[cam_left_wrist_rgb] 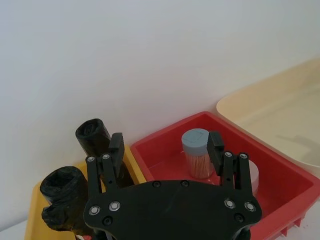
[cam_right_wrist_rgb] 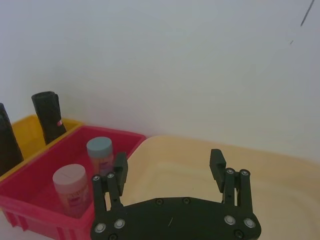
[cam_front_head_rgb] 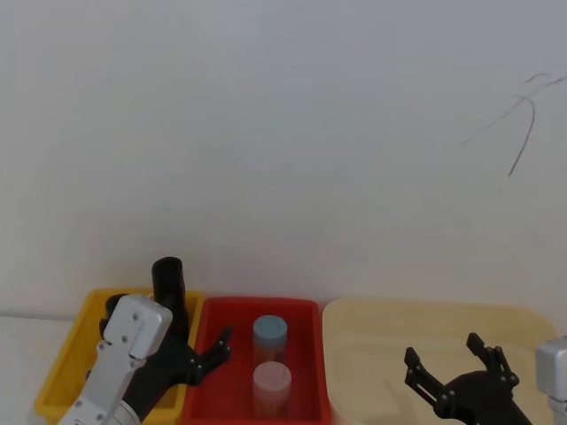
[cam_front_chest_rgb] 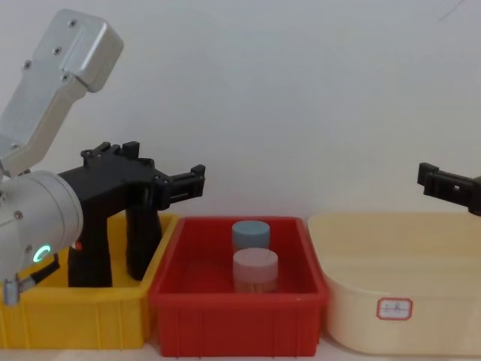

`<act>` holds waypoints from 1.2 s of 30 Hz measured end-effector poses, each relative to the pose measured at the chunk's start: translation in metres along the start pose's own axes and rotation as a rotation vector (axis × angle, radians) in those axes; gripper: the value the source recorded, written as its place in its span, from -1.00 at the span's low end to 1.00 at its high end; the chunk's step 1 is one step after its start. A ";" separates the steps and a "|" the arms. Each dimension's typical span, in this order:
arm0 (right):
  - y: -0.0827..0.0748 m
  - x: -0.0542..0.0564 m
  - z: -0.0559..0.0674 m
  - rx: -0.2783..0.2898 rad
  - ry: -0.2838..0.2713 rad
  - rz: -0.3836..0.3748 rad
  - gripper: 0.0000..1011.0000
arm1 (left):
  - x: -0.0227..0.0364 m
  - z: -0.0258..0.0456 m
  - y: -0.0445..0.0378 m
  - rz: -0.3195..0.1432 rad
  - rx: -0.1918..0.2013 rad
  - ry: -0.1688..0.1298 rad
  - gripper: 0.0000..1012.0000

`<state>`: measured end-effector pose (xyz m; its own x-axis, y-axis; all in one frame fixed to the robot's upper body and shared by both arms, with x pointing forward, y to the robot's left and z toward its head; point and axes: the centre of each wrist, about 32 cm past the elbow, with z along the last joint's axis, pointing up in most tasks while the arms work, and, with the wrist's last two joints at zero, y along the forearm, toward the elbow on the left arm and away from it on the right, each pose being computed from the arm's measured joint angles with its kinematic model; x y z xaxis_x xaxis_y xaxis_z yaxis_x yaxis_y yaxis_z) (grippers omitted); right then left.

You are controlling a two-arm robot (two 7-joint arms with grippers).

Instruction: Pick up the garbage bag with the one hand and transfer it to the other hand.

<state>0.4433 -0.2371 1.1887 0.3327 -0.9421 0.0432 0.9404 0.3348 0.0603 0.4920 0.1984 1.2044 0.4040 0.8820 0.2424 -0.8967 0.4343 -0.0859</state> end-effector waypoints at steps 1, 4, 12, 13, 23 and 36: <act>0.000 0.000 0.000 0.000 0.000 0.000 0.98 | 0.0000 0.0000 0.0000 0.000 0.000 0.000 0.98; 0.000 0.000 0.000 0.000 0.000 0.000 0.98 | 0.0000 0.0000 0.0000 0.000 0.000 0.000 0.98; 0.000 0.000 0.000 0.000 0.000 0.000 0.98 | 0.0000 0.0000 0.0000 0.000 0.000 0.000 0.98; 0.000 0.000 0.000 0.000 0.000 0.000 0.98 | 0.0000 0.0000 0.0000 0.000 0.000 0.000 0.98; 0.000 0.000 0.000 0.000 0.000 0.000 0.98 | 0.0000 0.0000 0.0000 0.000 0.000 0.000 0.98; 0.000 0.000 0.000 0.000 0.000 0.000 0.98 | -0.0001 0.0000 0.0000 -0.001 0.000 0.000 0.98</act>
<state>0.4433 -0.2371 1.1887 0.3326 -0.9421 0.0433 0.9404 0.3348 0.0604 0.4920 0.1983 1.2044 0.4049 0.8817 0.2423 -0.8963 0.4352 -0.0857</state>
